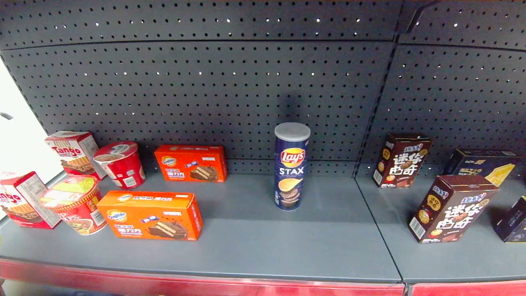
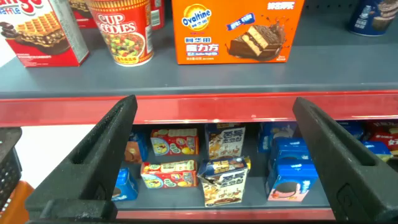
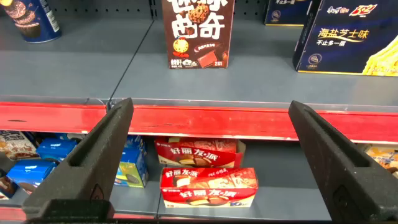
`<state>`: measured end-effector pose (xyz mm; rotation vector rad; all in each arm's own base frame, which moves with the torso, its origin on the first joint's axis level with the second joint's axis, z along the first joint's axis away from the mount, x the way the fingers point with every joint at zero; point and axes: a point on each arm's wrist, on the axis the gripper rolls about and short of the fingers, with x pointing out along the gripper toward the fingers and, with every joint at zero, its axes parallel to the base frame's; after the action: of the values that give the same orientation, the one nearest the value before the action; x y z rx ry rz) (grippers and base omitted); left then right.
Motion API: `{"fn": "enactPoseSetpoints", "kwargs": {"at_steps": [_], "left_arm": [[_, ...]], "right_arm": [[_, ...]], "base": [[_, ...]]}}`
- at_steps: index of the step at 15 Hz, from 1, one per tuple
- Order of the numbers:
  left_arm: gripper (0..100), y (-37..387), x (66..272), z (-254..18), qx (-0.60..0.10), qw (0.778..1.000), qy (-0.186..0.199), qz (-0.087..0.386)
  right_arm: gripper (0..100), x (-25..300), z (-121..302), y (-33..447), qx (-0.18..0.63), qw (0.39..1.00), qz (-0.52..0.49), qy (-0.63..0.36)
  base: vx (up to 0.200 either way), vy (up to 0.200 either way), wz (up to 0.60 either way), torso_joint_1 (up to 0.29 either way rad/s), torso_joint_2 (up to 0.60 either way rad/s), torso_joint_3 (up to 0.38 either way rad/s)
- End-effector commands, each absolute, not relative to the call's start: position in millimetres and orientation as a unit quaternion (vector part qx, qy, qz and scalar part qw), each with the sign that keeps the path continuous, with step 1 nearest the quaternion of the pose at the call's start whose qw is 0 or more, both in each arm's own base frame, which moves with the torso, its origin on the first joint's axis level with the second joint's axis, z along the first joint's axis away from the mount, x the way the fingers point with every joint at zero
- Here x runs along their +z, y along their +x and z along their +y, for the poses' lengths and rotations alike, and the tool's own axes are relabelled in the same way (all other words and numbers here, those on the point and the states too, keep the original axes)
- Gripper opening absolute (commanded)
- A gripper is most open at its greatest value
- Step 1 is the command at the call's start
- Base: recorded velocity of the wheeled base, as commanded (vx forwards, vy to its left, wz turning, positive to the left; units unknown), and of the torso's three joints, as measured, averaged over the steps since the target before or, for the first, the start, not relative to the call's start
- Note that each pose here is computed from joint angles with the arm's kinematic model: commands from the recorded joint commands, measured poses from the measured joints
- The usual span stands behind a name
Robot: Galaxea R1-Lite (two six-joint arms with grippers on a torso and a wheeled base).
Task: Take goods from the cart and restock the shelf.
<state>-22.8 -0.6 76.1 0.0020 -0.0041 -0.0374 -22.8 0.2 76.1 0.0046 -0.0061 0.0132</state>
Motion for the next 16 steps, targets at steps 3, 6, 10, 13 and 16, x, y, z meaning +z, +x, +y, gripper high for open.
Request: {"fn": "enactPoseSetpoints", "kwargs": {"at_steps": [3,6,10,13,16], "left_arm": [[100,-22.8,76.0,-0.6,-0.018,1.000,0.001,-0.002],[100,-22.8,76.0,-0.6,-0.018,1.000,0.001,-0.002],[100,-22.9,76.4,-0.6,-0.018,1.000,0.001,-0.003],[100,-22.8,76.0,-0.6,-0.018,1.000,0.001,-0.002],[100,-22.8,76.0,-0.6,-0.018,1.000,0.001,-0.002]], "right_arm": [[100,76.1,0.2,-22.8,0.007,1.000,-0.003,0.002],[100,76.1,0.2,-22.8,0.006,1.000,-0.003,0.002],[100,76.1,0.2,-22.8,0.006,1.000,-0.003,0.002],[100,76.1,0.2,-22.8,0.006,1.000,-0.003,0.002],[100,76.1,0.2,-22.8,0.006,1.000,-0.003,0.002]], "base": [[0.000,0.000,0.00,0.000,0.00,0.000],[0.000,0.000,0.20,0.001,0.00,0.002],[0.000,0.000,0.60,0.000,0.00,0.004],[0.000,0.000,0.60,0.004,0.00,0.004],[0.000,0.000,0.60,0.005,0.00,0.004]]}}
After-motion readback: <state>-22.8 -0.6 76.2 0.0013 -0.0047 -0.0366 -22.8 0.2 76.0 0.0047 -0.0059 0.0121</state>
